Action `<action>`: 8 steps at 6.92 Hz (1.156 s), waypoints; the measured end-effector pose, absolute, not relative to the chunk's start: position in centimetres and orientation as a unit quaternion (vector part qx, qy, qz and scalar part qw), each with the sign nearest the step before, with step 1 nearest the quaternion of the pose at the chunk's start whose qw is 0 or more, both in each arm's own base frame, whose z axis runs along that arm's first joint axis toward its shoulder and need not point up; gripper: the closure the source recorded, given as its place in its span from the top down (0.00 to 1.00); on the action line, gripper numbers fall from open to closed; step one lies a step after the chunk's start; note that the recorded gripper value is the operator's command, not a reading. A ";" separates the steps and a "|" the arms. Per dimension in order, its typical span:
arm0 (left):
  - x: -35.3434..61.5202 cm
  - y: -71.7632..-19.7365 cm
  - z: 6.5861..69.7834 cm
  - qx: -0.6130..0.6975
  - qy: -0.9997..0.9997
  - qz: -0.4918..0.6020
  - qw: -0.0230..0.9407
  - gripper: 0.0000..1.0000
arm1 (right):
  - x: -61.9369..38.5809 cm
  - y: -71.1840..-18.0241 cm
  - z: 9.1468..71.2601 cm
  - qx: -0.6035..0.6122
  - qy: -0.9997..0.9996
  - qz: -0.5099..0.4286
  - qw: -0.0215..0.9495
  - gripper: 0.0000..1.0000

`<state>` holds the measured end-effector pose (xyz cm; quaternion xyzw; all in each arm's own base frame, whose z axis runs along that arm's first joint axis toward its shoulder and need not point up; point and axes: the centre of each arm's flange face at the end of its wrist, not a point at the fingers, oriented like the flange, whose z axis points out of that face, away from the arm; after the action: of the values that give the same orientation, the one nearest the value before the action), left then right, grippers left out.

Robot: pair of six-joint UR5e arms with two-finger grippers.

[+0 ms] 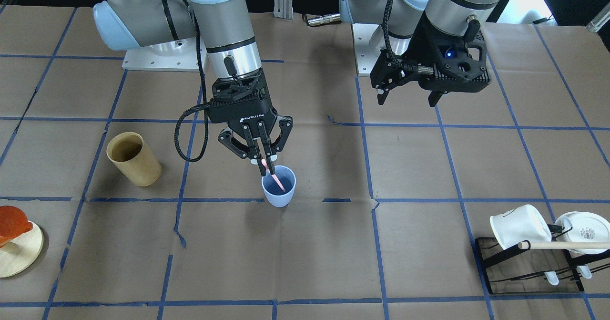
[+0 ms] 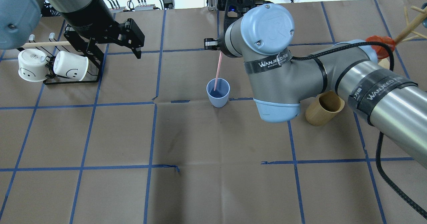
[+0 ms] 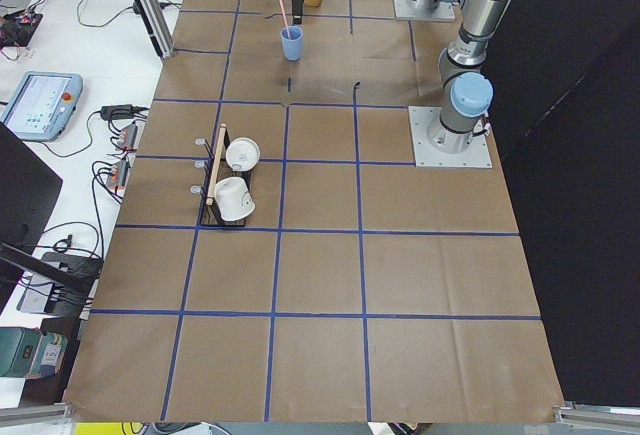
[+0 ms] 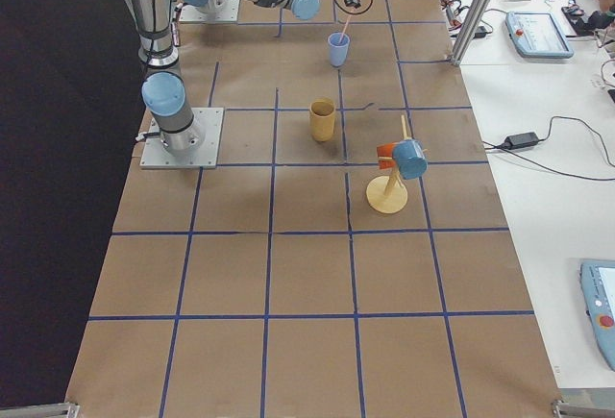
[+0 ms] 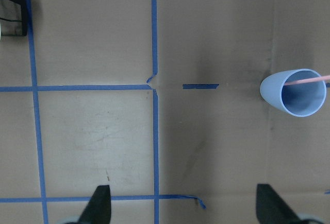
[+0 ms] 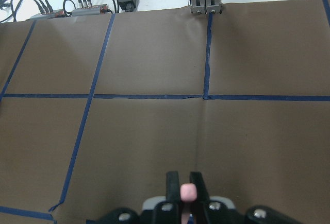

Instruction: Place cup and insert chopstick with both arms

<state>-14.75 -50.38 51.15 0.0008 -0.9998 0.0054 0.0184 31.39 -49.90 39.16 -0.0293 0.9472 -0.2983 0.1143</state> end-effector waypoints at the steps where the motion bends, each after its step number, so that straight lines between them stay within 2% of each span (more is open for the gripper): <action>1: -14.7 -50.1 51.4 0.002 -1.000 -0.003 0.018 1.00 | 31.3 -50.0 39.1 -0.029 0.947 -0.300 0.111 1.00; 3: -14.6 -50.3 51.4 0.003 -1.000 -0.010 0.018 1.00 | 30.8 -50.4 39.4 -0.030 0.955 -0.279 0.099 1.00; 8: -14.7 -50.1 51.5 0.002 -1.000 -0.009 0.019 1.00 | 23.6 -51.8 47.1 -0.042 0.993 -0.105 0.027 1.00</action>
<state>-14.71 -50.09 51.52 0.0021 -0.9998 -0.0095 0.0187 23.61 -51.81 47.12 -0.0421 0.9932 -0.1055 0.0273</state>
